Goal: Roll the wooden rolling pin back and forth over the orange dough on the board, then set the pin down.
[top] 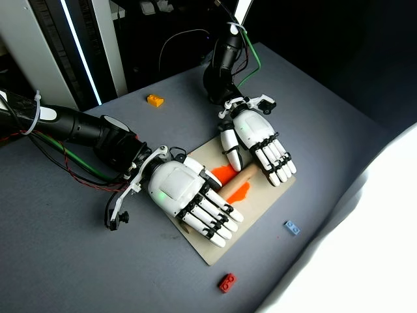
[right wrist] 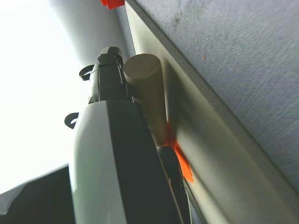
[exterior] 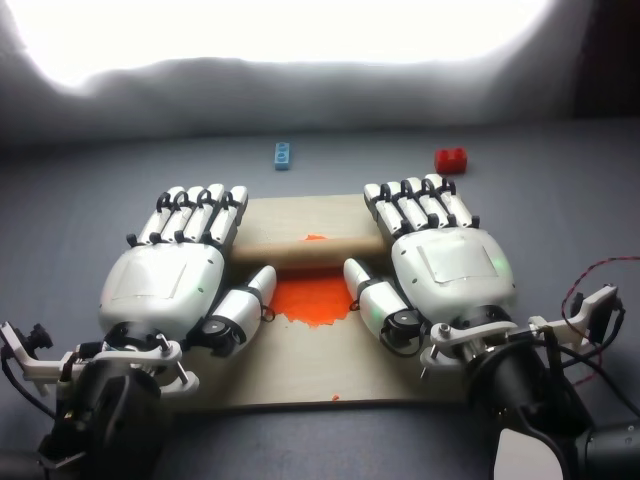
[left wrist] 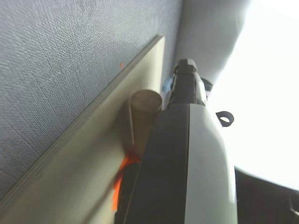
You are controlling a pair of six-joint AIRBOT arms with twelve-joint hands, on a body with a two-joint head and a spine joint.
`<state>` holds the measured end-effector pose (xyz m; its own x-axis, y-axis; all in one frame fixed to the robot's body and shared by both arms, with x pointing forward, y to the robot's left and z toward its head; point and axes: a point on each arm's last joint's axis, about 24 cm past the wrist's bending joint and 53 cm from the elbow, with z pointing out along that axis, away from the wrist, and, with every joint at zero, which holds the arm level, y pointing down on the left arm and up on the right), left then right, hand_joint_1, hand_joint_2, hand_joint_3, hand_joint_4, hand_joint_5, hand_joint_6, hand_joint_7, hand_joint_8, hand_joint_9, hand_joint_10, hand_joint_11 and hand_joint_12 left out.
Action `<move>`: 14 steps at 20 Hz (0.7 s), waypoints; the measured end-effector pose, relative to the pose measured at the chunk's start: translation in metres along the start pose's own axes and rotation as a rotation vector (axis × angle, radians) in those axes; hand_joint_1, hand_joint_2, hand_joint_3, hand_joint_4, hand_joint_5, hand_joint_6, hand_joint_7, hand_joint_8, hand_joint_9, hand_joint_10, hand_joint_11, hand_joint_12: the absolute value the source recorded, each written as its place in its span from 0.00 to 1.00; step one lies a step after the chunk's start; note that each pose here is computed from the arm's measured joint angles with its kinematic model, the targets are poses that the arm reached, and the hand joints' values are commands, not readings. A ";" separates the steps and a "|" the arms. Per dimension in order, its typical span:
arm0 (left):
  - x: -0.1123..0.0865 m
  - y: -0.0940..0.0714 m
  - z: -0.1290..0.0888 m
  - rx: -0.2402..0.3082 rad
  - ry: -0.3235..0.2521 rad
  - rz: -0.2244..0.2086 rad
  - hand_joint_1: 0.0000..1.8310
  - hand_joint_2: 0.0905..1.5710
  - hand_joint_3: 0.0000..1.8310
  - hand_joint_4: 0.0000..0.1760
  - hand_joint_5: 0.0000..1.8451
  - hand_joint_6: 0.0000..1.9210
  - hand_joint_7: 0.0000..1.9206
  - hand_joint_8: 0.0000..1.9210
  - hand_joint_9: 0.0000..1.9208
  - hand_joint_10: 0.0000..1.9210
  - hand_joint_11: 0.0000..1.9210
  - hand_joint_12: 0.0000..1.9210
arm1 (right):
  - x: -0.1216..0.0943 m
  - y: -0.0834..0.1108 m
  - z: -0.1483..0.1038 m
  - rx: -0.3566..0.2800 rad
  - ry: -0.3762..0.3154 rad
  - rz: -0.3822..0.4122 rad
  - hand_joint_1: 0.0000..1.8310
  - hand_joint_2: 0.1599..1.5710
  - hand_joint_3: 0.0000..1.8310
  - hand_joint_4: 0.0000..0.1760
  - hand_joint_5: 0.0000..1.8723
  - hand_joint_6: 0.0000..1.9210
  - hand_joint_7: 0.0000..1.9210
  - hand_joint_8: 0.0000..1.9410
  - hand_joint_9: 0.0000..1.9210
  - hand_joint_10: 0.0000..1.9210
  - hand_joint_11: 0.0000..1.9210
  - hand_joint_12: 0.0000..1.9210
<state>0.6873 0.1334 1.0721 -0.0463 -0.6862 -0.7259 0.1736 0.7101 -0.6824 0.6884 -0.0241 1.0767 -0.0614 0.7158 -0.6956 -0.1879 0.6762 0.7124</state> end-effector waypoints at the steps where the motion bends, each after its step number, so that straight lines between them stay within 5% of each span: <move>1: -0.001 0.000 0.001 -0.001 -0.003 -0.003 0.00 0.99 0.00 0.00 0.00 0.00 0.00 0.00 0.00 0.00 0.00 0.00 | 0.000 -0.002 0.001 0.009 0.003 0.004 0.00 1.00 0.00 0.00 0.07 0.00 0.06 0.00 0.04 0.00 0.00 0.05; 14: -0.001 -0.006 0.013 0.013 -0.012 -0.024 0.00 0.99 0.00 0.00 0.00 0.00 0.00 0.00 0.00 0.00 0.00 0.00 | 0.000 -0.001 0.010 0.011 0.008 0.010 0.00 1.00 0.00 0.00 0.07 0.00 0.06 0.00 0.04 0.00 0.00 0.04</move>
<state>0.6985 0.1275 1.0782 -0.0386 -0.7048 -0.7084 0.1859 0.6915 -0.6981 0.6982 -0.0231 1.0766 -0.0706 0.7213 -0.6890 -0.1761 0.6709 0.7204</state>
